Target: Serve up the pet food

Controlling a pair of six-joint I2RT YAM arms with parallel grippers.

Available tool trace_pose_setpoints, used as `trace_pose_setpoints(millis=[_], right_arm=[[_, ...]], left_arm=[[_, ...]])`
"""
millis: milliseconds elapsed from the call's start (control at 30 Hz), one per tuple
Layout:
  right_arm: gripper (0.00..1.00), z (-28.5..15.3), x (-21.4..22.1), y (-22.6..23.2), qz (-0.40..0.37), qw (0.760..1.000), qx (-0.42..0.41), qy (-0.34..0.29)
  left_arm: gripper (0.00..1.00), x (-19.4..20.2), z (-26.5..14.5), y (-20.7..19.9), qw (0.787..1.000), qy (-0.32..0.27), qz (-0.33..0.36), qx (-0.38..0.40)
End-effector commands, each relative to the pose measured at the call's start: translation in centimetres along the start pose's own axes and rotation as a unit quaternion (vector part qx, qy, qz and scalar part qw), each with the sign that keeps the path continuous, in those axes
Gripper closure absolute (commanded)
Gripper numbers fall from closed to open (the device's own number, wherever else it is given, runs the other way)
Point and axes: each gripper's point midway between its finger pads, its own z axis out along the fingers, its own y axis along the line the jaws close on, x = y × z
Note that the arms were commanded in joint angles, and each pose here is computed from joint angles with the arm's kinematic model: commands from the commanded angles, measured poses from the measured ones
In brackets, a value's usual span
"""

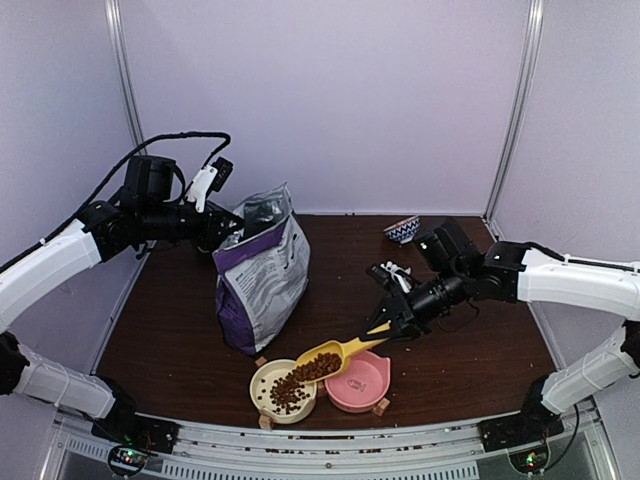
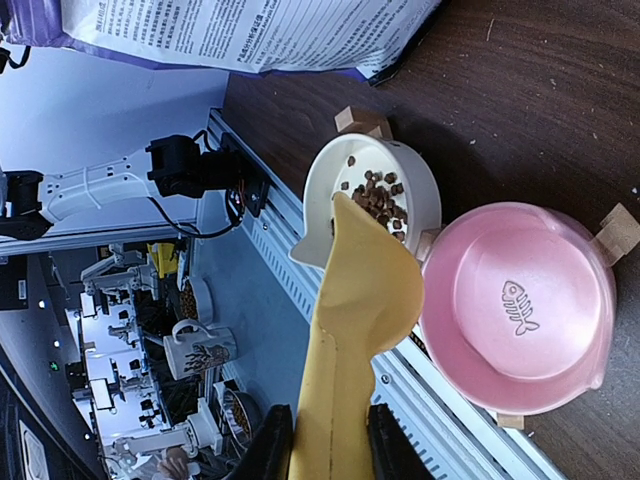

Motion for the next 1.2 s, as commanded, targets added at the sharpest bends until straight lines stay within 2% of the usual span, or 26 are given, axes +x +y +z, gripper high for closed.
trace_pose_setpoints(millis=[0, 400, 800, 1000, 1167], right_arm=[[0.86, -0.3, -0.5, 0.9, -0.019, 1.000, 0.015, -0.001], [0.85, 0.5, -0.8, 1.7, -0.039, 0.997, 0.062, 0.016], [0.86, 1.2, -1.3, 3.0, -0.118, 0.979, 0.166, 0.023], [0.86, 0.7, -1.6, 3.7, -0.157, 0.966, 0.205, 0.012], [0.86, -0.6, -2.6, 5.4, -0.172, 0.967, 0.187, -0.029]], left_arm=[[1.00, -1.9, -0.6, -0.4, 0.999, -0.037, 0.013, 0.014], [1.00, -2.3, -1.0, -0.8, 0.999, -0.044, 0.012, 0.023], [1.00, -2.7, -1.5, -1.2, 0.998, -0.052, 0.014, 0.029], [1.00, -2.7, -1.5, -1.2, 0.998, -0.053, 0.013, 0.030], [1.00, -2.9, -1.7, -0.4, 0.998, -0.060, 0.020, 0.003]])
